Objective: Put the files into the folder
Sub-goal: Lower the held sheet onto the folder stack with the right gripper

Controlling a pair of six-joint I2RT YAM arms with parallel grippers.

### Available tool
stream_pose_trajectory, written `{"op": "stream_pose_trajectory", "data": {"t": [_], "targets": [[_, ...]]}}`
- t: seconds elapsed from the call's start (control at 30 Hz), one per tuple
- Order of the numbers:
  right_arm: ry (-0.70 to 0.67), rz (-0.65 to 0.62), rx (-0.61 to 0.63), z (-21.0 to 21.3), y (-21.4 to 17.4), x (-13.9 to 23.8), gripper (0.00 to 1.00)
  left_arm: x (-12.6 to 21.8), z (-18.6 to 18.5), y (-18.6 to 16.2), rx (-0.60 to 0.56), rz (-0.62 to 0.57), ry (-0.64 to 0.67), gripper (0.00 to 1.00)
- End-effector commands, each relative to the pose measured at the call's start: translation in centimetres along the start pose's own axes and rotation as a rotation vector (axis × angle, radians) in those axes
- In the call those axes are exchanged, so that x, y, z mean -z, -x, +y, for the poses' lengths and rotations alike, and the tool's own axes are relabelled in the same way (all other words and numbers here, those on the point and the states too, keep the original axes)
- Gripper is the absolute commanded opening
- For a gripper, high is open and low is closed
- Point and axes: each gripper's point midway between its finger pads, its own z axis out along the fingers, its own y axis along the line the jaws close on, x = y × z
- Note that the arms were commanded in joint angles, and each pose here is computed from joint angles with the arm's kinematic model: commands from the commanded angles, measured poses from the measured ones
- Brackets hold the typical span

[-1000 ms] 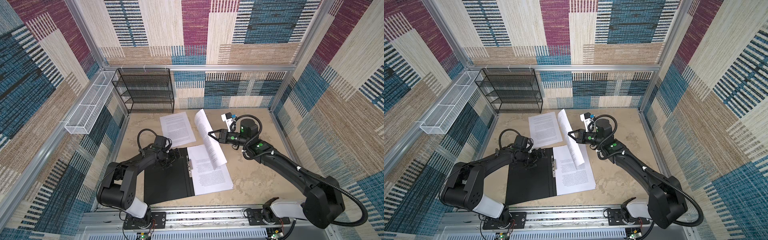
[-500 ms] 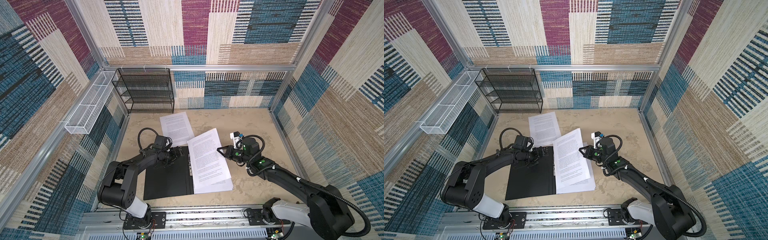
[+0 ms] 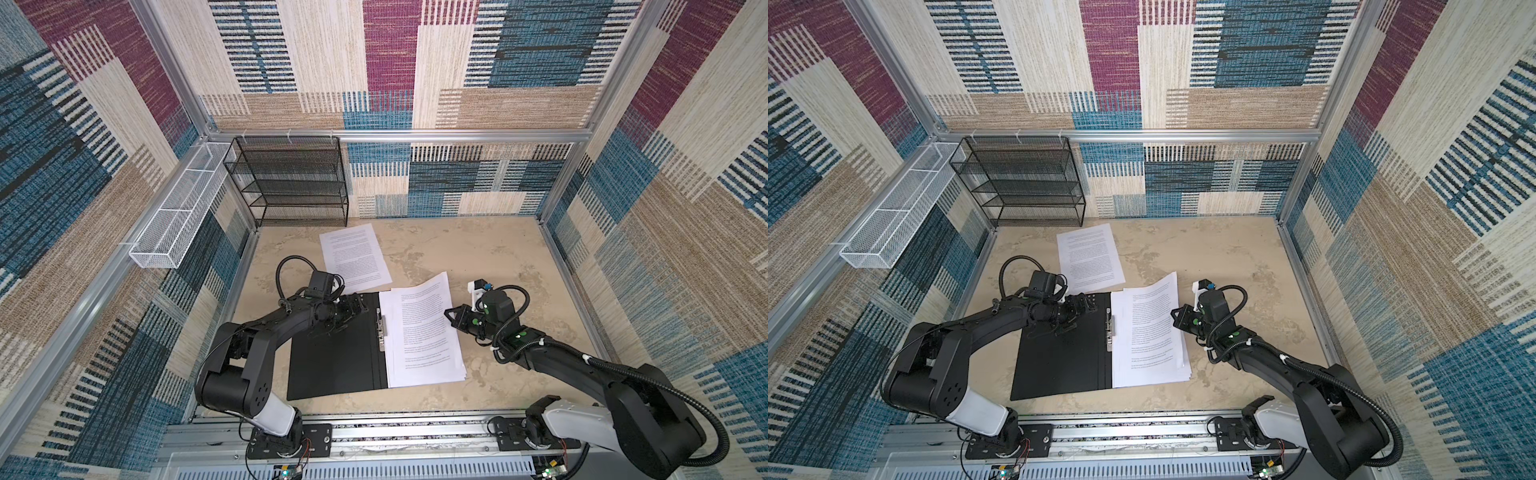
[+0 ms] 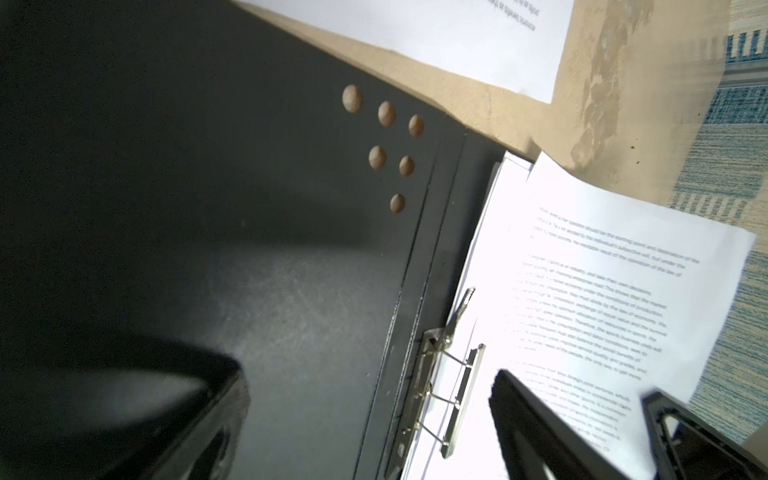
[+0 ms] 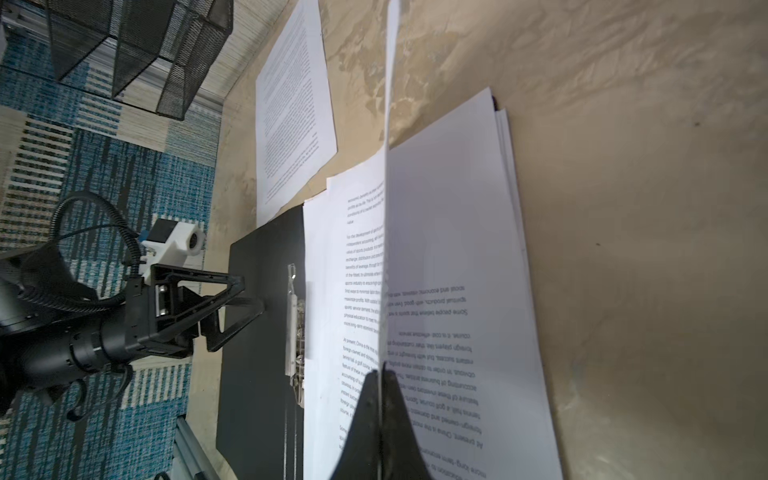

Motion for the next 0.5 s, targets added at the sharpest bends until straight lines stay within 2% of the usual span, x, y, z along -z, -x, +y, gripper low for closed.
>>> {"op": "stream_pose_trajectory", "data": {"t": [0.0,0.47], "targets": [[-0.025,-0.018,0.038,-0.5,0.4,-0.2,0.00,-0.3,5.2,-2.1,0.071,0.055,0.222,0.94],[0.034,0.048,0.012,-0.4,-1.3,-1.8,0.00,-0.4,5.2,-2.1,0.073,0.059,0.226,0.94]]}}
